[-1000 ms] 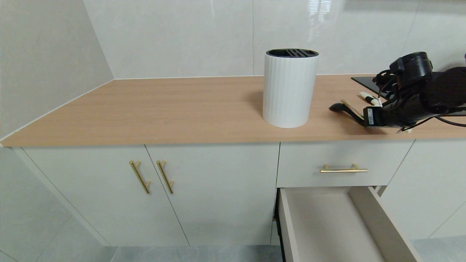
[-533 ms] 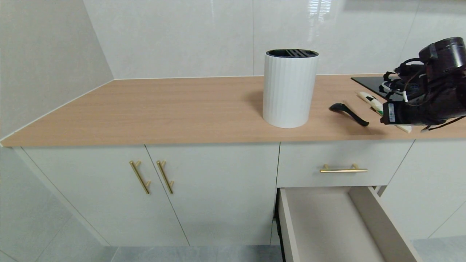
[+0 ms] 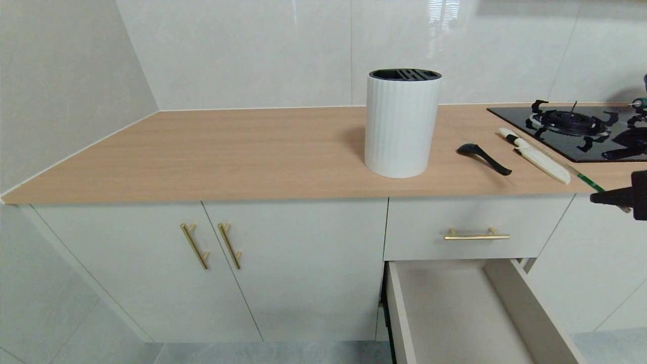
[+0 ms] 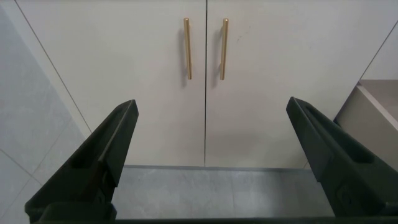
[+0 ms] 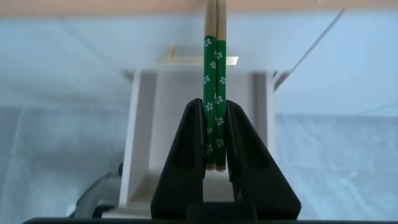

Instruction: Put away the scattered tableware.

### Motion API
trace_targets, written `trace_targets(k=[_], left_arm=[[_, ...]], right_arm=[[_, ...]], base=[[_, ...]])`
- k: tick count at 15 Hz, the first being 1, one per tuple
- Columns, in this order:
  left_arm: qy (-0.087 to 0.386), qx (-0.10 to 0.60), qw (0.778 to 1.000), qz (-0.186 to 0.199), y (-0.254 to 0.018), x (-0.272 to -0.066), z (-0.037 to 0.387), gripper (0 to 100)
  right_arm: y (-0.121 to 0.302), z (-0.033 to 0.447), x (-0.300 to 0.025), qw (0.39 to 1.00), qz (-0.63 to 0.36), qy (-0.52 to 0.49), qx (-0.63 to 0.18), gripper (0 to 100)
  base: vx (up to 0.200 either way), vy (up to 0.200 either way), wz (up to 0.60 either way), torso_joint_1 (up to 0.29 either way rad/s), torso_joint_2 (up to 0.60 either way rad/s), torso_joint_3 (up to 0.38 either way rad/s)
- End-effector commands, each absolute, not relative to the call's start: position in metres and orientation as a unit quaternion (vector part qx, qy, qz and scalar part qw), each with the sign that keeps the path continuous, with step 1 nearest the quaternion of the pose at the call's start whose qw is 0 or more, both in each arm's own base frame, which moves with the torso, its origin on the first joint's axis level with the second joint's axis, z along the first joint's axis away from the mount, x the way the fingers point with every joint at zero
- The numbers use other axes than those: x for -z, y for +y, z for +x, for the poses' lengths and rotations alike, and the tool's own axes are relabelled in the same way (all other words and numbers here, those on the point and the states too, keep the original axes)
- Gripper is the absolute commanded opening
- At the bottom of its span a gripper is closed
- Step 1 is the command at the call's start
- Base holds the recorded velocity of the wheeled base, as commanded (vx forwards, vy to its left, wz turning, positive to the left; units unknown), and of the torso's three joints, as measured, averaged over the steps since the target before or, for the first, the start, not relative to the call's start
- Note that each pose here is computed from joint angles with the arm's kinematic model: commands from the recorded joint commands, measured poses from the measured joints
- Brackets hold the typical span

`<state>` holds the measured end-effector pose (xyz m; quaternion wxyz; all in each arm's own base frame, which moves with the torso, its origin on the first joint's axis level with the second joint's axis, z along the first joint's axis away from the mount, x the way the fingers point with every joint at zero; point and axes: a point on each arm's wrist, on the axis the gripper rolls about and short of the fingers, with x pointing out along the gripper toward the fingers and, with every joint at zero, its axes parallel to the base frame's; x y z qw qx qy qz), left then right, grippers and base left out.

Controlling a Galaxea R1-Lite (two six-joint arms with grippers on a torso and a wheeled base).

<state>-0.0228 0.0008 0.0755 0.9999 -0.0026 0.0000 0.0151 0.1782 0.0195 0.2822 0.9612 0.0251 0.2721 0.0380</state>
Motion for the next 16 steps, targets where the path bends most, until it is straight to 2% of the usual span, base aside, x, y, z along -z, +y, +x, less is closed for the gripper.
trace_targets(k=[1, 3, 4, 9, 14, 16], left_arm=[[0.001, -0.015, 1.0, -0.003, 0.001, -0.076, -0.023, 100], [0.001, -0.015, 1.0, -0.002, 0.001, -0.076, -0.023, 100], [0.001, -0.015, 1.0, -0.003, 0.001, -0.076, -0.023, 100], [0.001, -0.015, 1.0, -0.003, 0.001, -0.076, -0.023, 100], [0.001, -0.015, 1.0, -0.003, 0.001, -0.076, -0.023, 100], [0.001, -0.015, 1.0, -0.003, 0.001, -0.076, -0.023, 100]], right_arm=[[0.024, 0.141, -0.283, 0.966, 0.012, 0.247, -0.074, 0], [0.034, 0.132, -0.277, 0.961, -0.01, 0.25, -0.12, 0], [0.043, 0.13, -0.263, 0.949, -0.041, 0.27, -0.154, 0], [0.069, 0.137, -0.214, 0.896, -0.122, 0.36, -0.23, 0], [0.082, 0.158, -0.182, 0.84, -0.161, 0.473, -0.211, 0], [0.093, 0.178, -0.161, 0.797, -0.176, 0.541, -0.203, 0]], base=[[0.0, 0.0, 0.0, 0.0, 0.0, 0.0], [0.0, 0.0, 0.0, 0.0, 0.0, 0.0], [0.0, 0.0, 0.0, 0.0, 0.0, 0.0], [0.0, 0.0, 0.0, 0.0, 0.0, 0.0], [0.0, 0.0, 0.0, 0.0, 0.0, 0.0], [0.0, 0.0, 0.0, 0.0, 0.0, 0.0]])
